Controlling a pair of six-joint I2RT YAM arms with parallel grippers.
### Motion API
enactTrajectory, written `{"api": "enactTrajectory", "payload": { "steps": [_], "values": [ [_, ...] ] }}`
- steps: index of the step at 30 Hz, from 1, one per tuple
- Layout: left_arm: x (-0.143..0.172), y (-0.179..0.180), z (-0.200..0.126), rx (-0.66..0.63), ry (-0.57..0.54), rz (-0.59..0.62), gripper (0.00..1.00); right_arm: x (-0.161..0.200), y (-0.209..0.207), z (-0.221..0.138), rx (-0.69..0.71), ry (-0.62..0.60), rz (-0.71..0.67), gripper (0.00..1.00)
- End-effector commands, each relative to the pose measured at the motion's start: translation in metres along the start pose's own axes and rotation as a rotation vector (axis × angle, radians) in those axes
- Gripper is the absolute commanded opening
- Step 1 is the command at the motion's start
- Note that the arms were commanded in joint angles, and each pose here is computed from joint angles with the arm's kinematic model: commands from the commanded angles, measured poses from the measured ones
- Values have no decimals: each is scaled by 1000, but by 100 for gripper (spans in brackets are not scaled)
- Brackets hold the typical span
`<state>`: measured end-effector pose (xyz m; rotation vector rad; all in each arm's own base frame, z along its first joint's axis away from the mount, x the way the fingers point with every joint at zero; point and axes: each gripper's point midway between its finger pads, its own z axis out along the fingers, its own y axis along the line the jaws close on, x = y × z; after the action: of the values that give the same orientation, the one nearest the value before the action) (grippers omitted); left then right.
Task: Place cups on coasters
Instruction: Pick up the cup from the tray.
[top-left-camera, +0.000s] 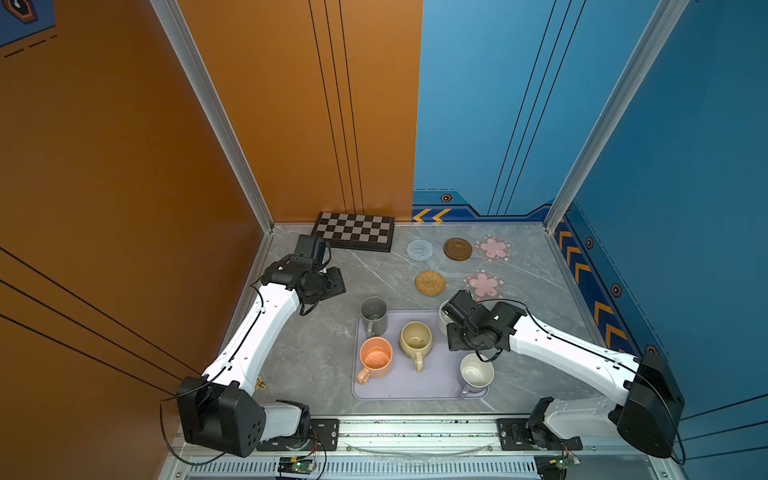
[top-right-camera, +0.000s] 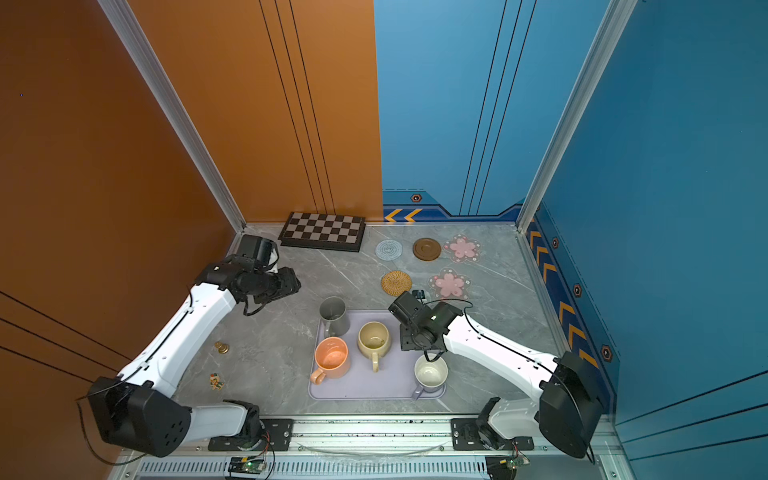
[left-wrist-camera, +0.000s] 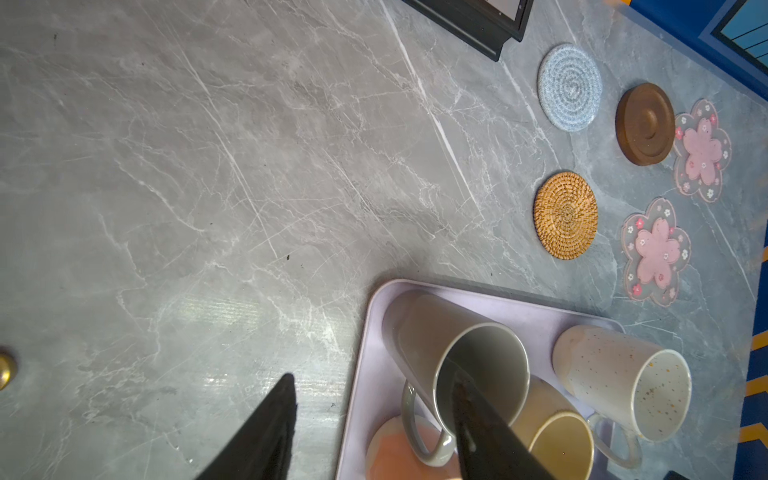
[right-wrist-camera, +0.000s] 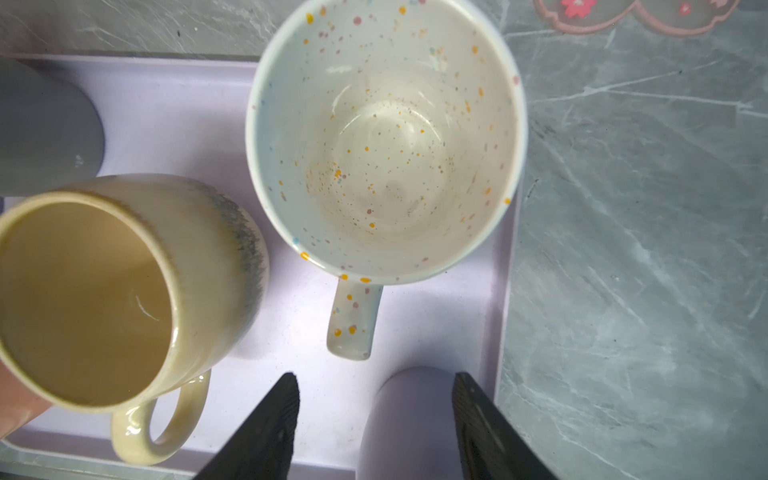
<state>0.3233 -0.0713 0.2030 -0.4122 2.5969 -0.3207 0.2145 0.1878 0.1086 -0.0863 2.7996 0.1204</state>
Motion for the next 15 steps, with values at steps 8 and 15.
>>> {"api": "enactTrajectory", "payload": {
  "steps": [8, 15],
  "values": [
    [3, 12, 1, -21, 18, -28, 60, -11, 7, 22, 22, 5, -32, 62],
    [5, 13, 6, -19, 37, -40, 60, -16, 4, 31, 45, -21, -30, 61]
  ]
}}
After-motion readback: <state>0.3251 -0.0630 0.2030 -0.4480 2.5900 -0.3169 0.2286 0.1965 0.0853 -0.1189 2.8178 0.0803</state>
